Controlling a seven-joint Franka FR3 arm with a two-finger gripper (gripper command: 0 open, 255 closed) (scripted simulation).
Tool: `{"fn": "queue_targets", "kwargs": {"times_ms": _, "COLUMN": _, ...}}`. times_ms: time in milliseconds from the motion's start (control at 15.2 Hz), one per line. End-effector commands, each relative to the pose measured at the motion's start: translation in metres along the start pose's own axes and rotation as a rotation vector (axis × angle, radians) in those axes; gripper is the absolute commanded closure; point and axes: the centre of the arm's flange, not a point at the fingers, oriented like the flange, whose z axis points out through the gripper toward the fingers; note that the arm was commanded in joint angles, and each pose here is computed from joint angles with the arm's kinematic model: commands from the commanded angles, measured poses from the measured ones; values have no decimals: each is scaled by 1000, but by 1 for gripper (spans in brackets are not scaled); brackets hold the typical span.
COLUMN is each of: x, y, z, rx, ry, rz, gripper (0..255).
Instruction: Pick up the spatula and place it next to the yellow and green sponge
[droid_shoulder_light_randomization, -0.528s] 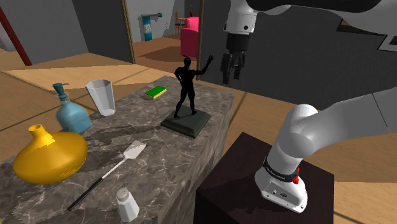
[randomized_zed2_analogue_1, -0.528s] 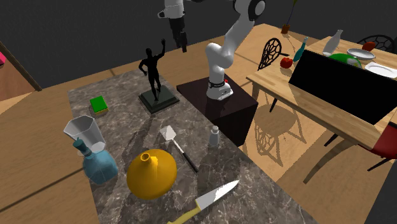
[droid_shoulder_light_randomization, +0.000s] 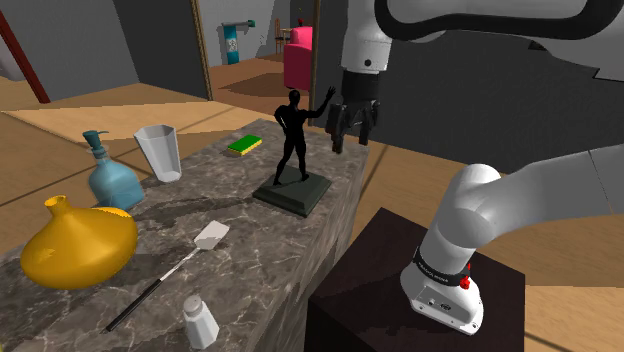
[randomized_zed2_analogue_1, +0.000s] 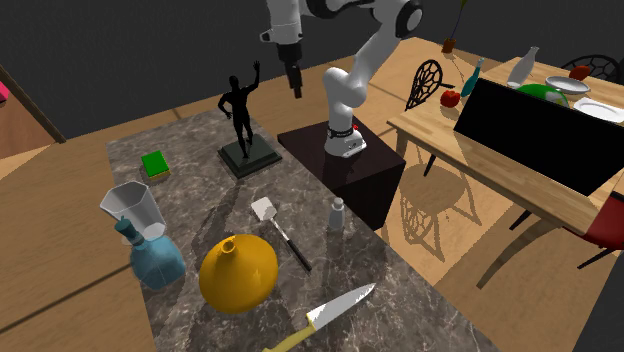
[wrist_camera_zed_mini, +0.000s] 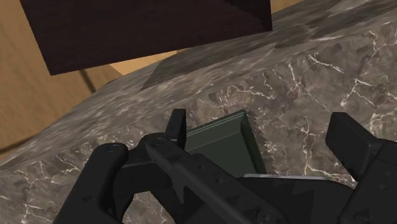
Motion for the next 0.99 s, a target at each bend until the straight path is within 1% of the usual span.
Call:
{"fn": "queue_targets", "kwargs": {"times_ms": 0, "x": -7, "y": -26, "z": 14, "rx": 1, "ry": 3, "rz": 72, "gripper": 0}}
{"fn": "queue_targets", "kwargs": {"times_ms": 462, "x": -11, "y": -108, "z": 56, "rx": 1, "ry": 16, "rz": 303, "gripper": 0}}
{"fn": "queue_targets", "kwargs": {"times_ms": 924, "x": 5, "y": -189, "z": 98, "rx": 1, "ry": 28, "rz": 535, "gripper": 0}}
